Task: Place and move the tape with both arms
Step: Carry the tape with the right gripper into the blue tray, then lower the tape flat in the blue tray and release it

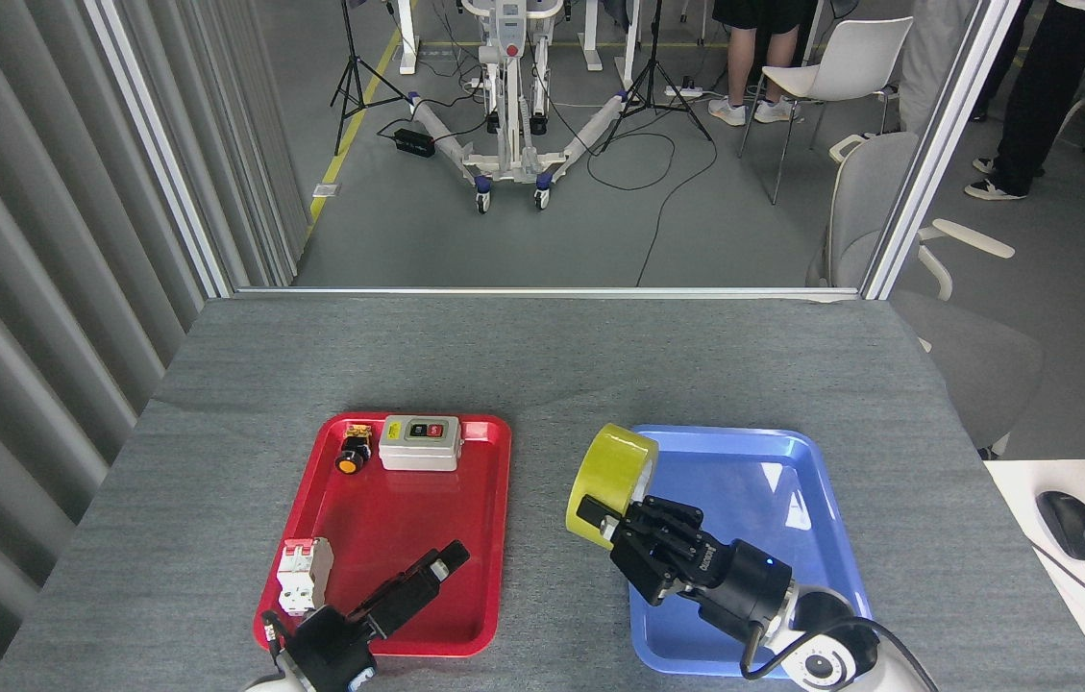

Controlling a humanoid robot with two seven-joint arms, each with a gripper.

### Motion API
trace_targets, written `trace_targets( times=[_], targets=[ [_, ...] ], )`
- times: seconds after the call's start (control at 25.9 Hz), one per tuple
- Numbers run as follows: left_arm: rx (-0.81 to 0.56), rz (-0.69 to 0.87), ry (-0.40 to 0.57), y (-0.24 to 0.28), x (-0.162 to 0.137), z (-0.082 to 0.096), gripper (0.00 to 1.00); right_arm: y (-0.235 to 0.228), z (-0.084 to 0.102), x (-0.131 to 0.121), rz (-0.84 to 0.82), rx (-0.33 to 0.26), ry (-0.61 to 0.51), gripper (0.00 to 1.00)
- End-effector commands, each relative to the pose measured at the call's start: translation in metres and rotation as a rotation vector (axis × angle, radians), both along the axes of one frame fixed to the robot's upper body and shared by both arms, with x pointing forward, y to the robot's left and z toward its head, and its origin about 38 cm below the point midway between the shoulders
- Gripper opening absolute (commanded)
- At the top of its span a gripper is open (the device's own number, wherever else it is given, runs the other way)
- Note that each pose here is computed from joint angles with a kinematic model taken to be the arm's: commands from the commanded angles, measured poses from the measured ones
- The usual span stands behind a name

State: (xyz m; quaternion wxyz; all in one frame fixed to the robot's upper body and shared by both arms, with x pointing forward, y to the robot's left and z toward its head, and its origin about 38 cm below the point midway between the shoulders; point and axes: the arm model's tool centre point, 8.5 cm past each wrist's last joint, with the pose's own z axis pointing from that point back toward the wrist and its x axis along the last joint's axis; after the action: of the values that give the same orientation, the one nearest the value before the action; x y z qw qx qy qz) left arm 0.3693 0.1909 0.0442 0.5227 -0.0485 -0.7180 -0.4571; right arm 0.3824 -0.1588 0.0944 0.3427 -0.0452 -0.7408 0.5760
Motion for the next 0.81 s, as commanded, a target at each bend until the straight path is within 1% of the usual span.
trace_targets(
  times=[0.0, 0.12, 0.15, 0.23, 0.31, 0.39, 0.46, 0.5, 0.54, 0.62, 0.66, 0.7, 0.77],
  targets=[
    [0.110, 0.054, -0.040, 0.015, 0.013, 0.007, 1.00, -0.038, -0.009, 0.001, -0.103, -0.077, 0.023, 0.10],
    [0.195, 0.130, -0.083, 0.033, 0.024, 0.014, 1.00, -0.066, -0.008, 0.003, -0.117, -0.169, 0.014, 0.08],
    [0.215, 0.173, -0.106, 0.039, 0.027, 0.015, 1.00, -0.074, -0.010, 0.006, -0.149, -0.200, 0.042, 0.08],
    [0.284, 0.259, -0.182, 0.050, 0.032, 0.020, 1.00, -0.093, -0.018, 0.019, -0.255, -0.270, 0.144, 0.09],
    [0.378, 0.358, -0.294, 0.065, 0.036, 0.025, 1.00, -0.100, -0.019, 0.035, -0.298, -0.350, 0.234, 0.09],
    [0.449, 0.472, -0.461, 0.076, 0.039, 0.038, 1.00, -0.113, -0.029, 0.041, -0.335, -0.428, 0.332, 0.09],
    [0.518, 0.570, -0.629, 0.080, 0.039, 0.050, 1.00, -0.123, -0.029, 0.050, -0.369, -0.479, 0.382, 0.09],
    [0.579, 0.627, -0.719, 0.082, 0.039, 0.061, 1.00, -0.124, -0.033, 0.052, -0.372, -0.508, 0.413, 0.09],
    [0.662, 0.708, -0.797, 0.087, 0.039, 0.072, 1.00, -0.123, -0.037, 0.053, -0.365, -0.533, 0.442, 0.09],
    [0.824, 0.874, -0.893, 0.094, 0.035, 0.085, 1.00, -0.123, -0.042, 0.056, -0.359, -0.573, 0.498, 0.09],
    [0.887, 0.929, -0.912, 0.093, 0.032, 0.086, 1.00, -0.122, -0.045, 0.057, -0.357, -0.586, 0.525, 0.09],
    [0.909, 0.956, -0.909, 0.086, 0.032, 0.084, 1.00, -0.120, -0.047, 0.057, -0.353, -0.597, 0.551, 0.09],
    [0.912, 0.934, -0.929, 0.069, 0.027, 0.082, 1.00, -0.115, -0.046, 0.062, -0.345, -0.600, 0.599, 0.09]
  ],
)
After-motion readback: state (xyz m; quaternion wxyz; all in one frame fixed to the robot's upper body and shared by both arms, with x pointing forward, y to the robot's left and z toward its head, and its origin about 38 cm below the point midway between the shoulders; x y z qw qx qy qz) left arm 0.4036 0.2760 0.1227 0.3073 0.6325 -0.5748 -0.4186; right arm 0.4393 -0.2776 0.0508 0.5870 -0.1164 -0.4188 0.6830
